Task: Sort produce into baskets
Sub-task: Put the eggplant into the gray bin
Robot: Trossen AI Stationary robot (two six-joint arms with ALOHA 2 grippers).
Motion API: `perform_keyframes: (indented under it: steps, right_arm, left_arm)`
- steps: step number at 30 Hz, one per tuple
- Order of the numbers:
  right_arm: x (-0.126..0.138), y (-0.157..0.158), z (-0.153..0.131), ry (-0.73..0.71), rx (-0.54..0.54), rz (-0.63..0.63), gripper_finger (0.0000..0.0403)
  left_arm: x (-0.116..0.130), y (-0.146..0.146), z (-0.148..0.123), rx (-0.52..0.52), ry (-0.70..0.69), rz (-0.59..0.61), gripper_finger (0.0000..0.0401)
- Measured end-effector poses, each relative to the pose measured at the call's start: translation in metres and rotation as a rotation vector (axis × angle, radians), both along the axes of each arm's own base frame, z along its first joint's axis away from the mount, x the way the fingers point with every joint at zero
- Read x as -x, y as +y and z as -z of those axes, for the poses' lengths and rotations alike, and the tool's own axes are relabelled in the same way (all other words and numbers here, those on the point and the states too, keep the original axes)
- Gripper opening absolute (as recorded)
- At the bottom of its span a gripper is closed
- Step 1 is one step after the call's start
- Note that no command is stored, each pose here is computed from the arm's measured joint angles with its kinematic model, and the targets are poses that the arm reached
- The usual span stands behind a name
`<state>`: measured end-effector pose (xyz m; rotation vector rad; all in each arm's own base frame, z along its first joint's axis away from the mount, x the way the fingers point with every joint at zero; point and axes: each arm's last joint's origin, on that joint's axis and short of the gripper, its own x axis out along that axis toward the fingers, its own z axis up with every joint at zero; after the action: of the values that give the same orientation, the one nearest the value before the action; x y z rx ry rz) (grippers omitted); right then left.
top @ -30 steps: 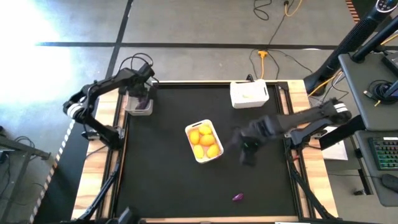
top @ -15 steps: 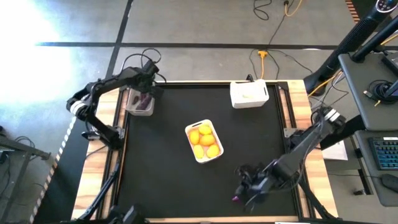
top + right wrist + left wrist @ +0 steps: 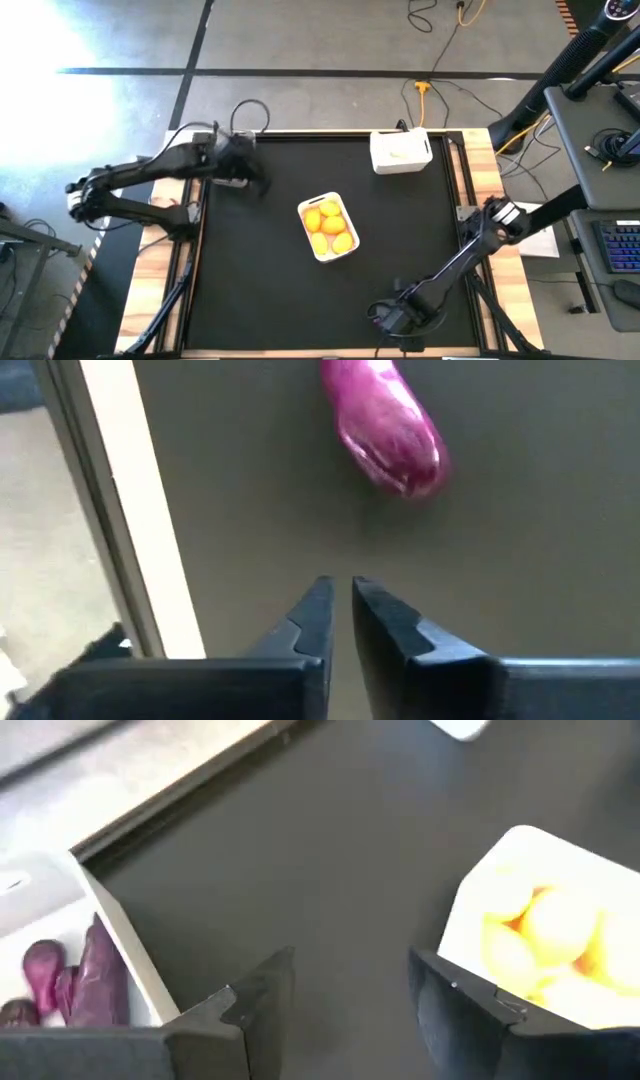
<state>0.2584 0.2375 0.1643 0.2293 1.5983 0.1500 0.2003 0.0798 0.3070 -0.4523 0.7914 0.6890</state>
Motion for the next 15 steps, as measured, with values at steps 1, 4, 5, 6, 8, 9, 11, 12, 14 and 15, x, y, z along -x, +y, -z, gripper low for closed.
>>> perform_keyframes:
  steps: [1,4,5,6,8,9,11,12,14,15]
  right_arm:
    - [0.0,0.001,0.001,-0.006,0.001,-0.017,0.004]
    - [-0.002,0.0,0.003,-0.052,0.055,-0.022,0.0069]
    - [-0.002,-0.001,0.003,-0.073,0.079,-0.018,0.0081]
    - [-0.003,-0.002,0.004,-0.093,0.101,-0.016,0.0093]
    - [-0.004,-0.003,0.004,-0.13,0.136,-0.011,0.0116]
    - [-0.005,-0.003,0.004,-0.142,0.148,-0.008,0.0126]
    - [-0.005,-0.003,0.004,-0.152,0.161,-0.007,0.0141]
    - [-0.005,-0.003,0.004,-0.159,0.164,-0.005,0.0147]
    - [-0.007,-0.002,0.004,-0.18,0.146,-0.003,0.0153]
    - [-0.008,0.0,0.003,-0.193,0.135,-0.001,0.0154]
  left_arm:
    - [0.001,-0.01,-0.003,-0.014,-0.02,-0.012,0.0176]
    - [0.002,-0.036,-0.011,0.022,-0.1,-0.012,0.0176]
    - [0.002,-0.044,-0.012,0.043,-0.118,-0.001,0.0176]
    - [0.002,-0.052,-0.012,0.063,-0.129,0.015,0.0176]
    - [0.0,-0.067,-0.012,0.087,-0.137,0.065,0.0176]
    - [-0.001,-0.074,-0.011,0.092,-0.132,0.096,0.0176]
    - [-0.004,-0.088,-0.008,0.094,-0.114,0.16,0.0176]
    - [-0.006,-0.094,-0.005,0.095,-0.098,0.19,0.0176]
    - [-0.008,-0.106,0.001,0.097,-0.066,0.246,0.0176]
    - [-0.009,-0.111,0.003,0.104,-0.057,0.272,0.0176]
